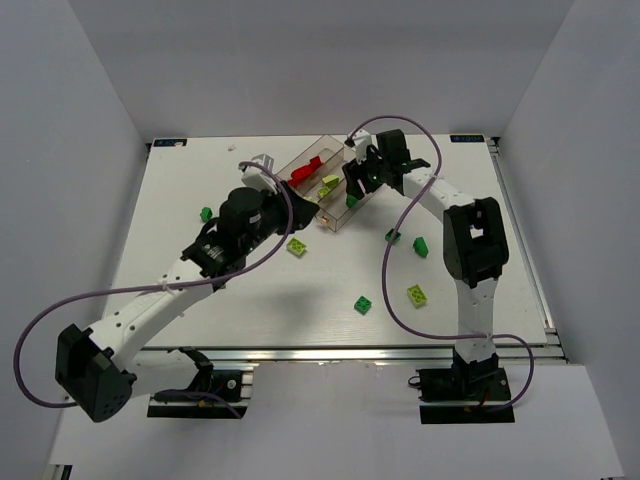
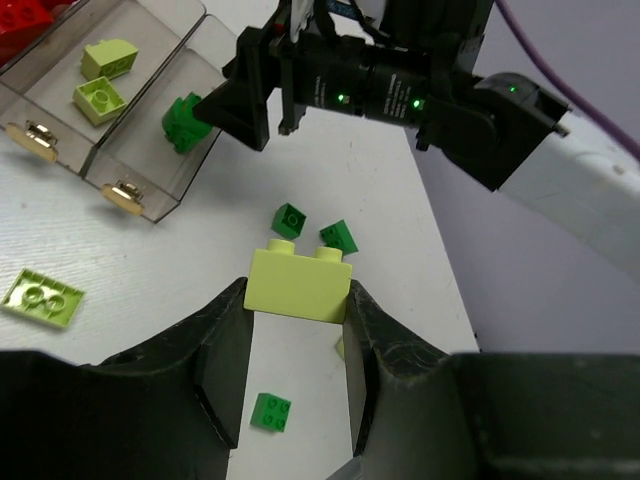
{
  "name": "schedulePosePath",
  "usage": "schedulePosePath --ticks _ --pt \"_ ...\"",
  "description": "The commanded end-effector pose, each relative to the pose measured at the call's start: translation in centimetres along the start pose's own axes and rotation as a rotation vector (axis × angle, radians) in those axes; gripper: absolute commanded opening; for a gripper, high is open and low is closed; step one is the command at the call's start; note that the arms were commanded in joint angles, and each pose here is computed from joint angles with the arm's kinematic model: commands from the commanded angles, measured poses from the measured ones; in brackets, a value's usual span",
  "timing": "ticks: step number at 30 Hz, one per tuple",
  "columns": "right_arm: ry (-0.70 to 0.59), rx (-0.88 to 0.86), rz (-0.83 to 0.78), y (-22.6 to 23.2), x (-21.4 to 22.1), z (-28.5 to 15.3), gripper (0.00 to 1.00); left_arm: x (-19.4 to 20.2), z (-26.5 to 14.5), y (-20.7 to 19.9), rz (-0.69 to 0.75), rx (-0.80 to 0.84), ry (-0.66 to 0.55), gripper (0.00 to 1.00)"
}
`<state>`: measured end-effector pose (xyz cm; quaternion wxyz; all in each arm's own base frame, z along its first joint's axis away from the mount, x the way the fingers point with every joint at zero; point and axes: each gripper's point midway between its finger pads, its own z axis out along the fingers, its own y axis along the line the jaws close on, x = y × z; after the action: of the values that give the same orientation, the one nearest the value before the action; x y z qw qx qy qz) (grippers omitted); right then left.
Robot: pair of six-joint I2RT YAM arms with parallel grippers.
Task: Sort the legos into containers by color
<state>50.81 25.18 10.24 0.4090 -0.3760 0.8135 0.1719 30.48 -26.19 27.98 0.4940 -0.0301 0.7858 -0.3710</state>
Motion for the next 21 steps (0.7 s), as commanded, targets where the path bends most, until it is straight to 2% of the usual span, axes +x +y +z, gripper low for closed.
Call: schedulePosePath --ticks 1,2,4,5,9,12,13,15,16,17,18,20,21 --pt "-0.086 0.014 -0.033 -0.6 -3.4 -0.9 0.71 -2.1 1.0 -1.4 -0.046 0.021 -0.031 0.0" --pt "-0.107 0.0 -0.037 -0.3 -4.2 -1.7 0.73 -2.1 1.3 -1.4 -0.058 0.026 -0.017 0.0" --pt "-0.127 -0.016 -0.033 -0.3 -4.5 -2.9 0.88 -2.7 2.7 -0.7 -0.105 0.001 -0.006 0.0" --pt "-0.166 -0.031 -0.052 0.1 -5.8 -4.5 0.9 -2.7 3.2 -0.3 -0.12 -0.012 0.005 0.0" --pt "-0.228 -0.033 -0.18 0.3 -7.0 -9.0 0.89 -3.3 5.8 1.2 -0.186 -0.045 0.058 0.0" --pt "-0.279 -0.088 -0.263 1.7 -6.2 -12.0 0.88 -3.1 8.7 3.1 -0.21 -0.11 0.11 0.0" --pt "-0.306 -0.14 -0.273 3.0 -6.0 -13.3 0.85 -4.3 9.4 2.7 -0.213 -0.107 0.101 0.0" --pt "-0.319 -0.185 -0.256 3.5 -5.5 -14.7 0.7 -2.7 11.9 4.8 -0.223 -0.165 0.167 0.0" --pt "-0.348 -0.231 -0.262 4.6 -5.9 -15.8 0.59 -2.4 12.5 5.2 -0.219 -0.182 0.186 0.0" --pt "-0.338 -0.254 -0.236 5.0 -5.0 -16.2 0.38 -2.2 14.1 5.7 -0.216 -0.191 0.199 0.0" --pt "-0.348 -0.265 -0.236 5.4 -5.2 -17.0 0.3 -2.1 14.9 6.2 -0.204 -0.204 0.208 0.0" --pt "-0.347 -0.317 -0.224 6.5 -4.8 -17.6 0.18 -1.4 16.8 7.5 -0.195 -0.238 0.236 0.0" --pt "-0.331 -0.338 -0.209 7.0 -4.3 -17.9 0.17 -1.1 17.4 8.2 -0.192 -0.257 0.242 0.0"
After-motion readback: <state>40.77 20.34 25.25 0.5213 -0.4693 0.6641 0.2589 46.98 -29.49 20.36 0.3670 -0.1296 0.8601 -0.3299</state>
